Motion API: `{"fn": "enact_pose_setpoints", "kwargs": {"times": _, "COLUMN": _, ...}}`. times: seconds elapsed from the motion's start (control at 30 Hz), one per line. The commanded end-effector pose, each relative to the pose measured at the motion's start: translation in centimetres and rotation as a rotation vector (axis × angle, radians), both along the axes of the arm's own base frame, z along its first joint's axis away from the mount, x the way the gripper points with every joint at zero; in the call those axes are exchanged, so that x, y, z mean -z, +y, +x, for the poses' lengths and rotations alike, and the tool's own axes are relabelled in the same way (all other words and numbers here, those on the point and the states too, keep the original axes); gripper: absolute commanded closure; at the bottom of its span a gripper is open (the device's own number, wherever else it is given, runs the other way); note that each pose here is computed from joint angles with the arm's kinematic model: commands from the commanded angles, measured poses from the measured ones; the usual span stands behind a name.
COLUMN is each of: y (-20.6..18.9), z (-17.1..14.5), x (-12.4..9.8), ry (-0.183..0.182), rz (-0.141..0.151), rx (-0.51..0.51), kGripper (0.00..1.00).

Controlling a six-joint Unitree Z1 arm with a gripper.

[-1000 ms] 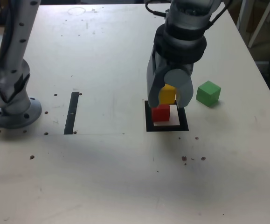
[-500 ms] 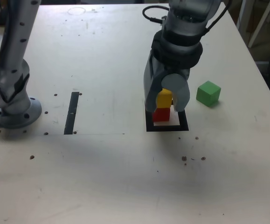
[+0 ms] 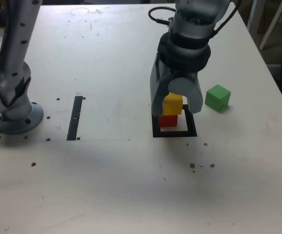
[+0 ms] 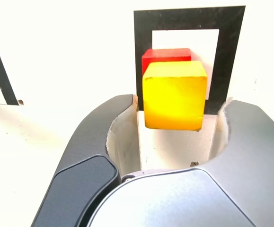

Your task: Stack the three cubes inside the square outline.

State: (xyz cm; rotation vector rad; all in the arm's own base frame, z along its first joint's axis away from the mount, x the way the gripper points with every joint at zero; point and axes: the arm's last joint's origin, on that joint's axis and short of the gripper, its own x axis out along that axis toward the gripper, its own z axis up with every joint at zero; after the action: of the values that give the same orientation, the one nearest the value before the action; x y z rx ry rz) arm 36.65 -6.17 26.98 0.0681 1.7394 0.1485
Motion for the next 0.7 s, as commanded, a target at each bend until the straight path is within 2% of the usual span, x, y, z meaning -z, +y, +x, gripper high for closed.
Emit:
{"fn": "enact_pose_setpoints", "kwargs": {"times": 0.0, "y": 0.3, "z": -0.7, "x": -0.9, "ry": -0.004, "rz": 0.022, "rx": -0.006, "kGripper": 0.01}}
{"fn": "enact_pose_setpoints", "kwargs": {"times": 0.13, "y": 0.8, "z": -1.8, "x": -2.5, "ry": -0.004, "rz": 0.079, "rx": 0.003, "kGripper": 0.01}}
{"fn": "enact_pose_setpoints", "kwargs": {"times": 0.23, "y": 1.3, "z": -2.1, "x": -3.5, "ry": -0.017, "rz": 0.105, "rx": 0.041, "kGripper": 0.01}}
{"fn": "enact_pose_setpoints", "kwargs": {"times": 0.33, "y": 2.0, "z": -1.7, "x": -4.3, "ry": -0.032, "rz": 0.115, "rx": 0.114, "kGripper": 0.0}}
{"fn": "enact_pose_setpoints", "kwargs": {"times": 0.5, "y": 3.7, "z": 0.3, "x": -4.8, "ry": -0.045, "rz": 0.113, "rx": 0.26, "kGripper": 0.0}}
{"fn": "enact_pose_setpoints", "kwargs": {"times": 0.67, "y": 5.7, "z": 2.6, "x": -4.4, "ry": -0.036, "rz": 0.128, "rx": 0.395, "kGripper": 0.01}}
